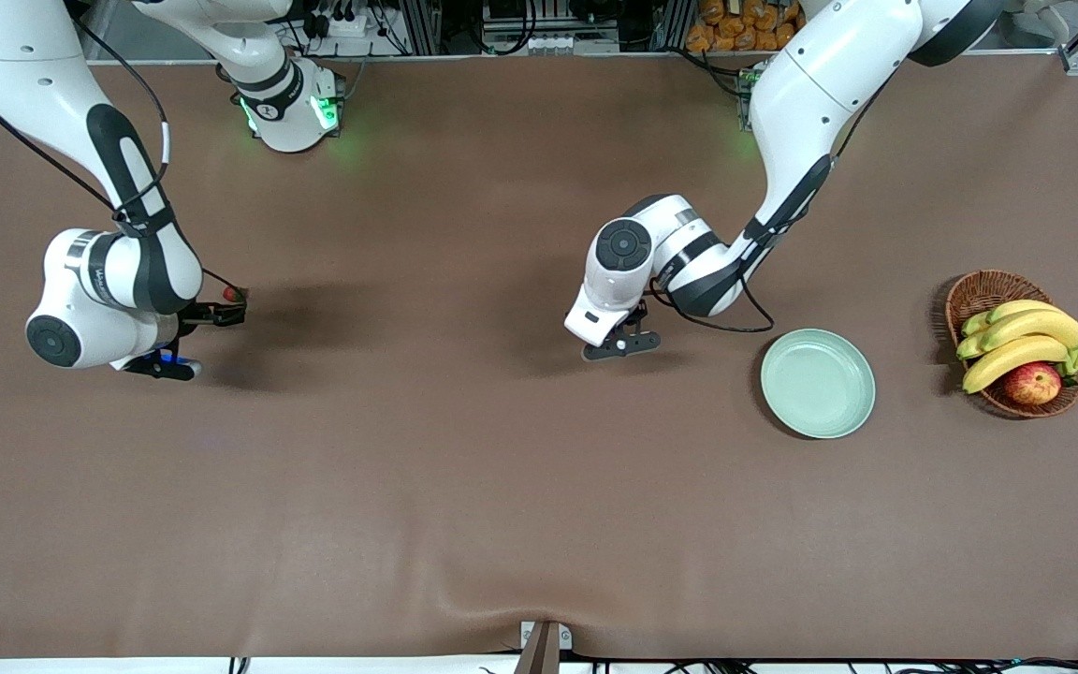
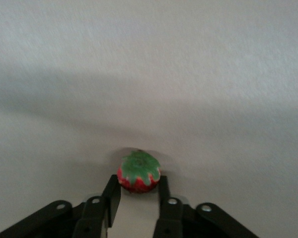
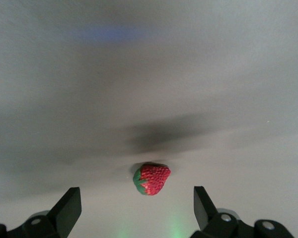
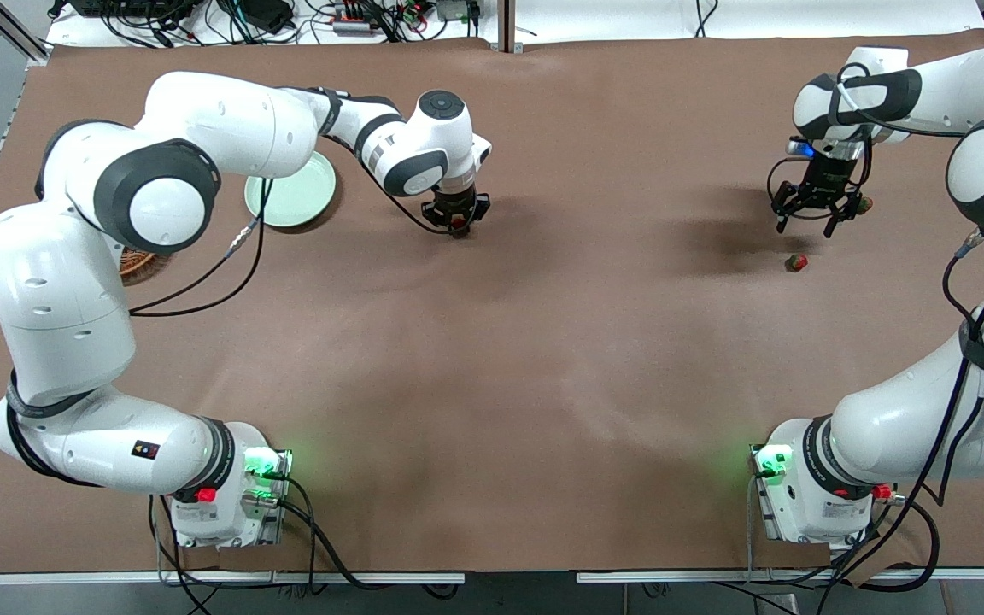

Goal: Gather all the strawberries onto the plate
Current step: 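Place the strawberry on the plate while the right gripper grasps another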

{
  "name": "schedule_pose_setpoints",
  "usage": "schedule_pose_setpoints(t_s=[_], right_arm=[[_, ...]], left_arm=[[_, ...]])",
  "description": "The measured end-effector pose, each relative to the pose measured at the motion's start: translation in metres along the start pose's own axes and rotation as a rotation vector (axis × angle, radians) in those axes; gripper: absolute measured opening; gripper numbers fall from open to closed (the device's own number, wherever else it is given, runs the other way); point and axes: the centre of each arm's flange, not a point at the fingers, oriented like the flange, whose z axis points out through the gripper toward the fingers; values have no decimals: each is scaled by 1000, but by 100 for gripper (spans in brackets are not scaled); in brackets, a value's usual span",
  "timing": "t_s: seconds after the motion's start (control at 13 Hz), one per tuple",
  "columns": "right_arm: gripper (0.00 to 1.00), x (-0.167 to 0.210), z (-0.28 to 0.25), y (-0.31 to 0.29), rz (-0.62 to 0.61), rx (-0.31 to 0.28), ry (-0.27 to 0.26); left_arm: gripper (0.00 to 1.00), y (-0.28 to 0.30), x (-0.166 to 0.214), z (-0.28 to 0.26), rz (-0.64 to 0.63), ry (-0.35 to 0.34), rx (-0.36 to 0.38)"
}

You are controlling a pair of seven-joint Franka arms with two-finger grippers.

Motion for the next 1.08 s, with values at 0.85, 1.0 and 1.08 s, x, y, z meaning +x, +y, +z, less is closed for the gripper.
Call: schedule_pose_setpoints(t_s=[0.85,1.0,1.08], right_arm=[[62,1,48,10,-11,-8,-44],[42,0,49,10,-12,-8,-59],[42,-1,49,10,-12,-8,-64]], left_arm=[[28,-145,138,-79,143,66,95],[28,-188,154,-91,192,16,128],[28,-210,161,-92,213,-6,137]])
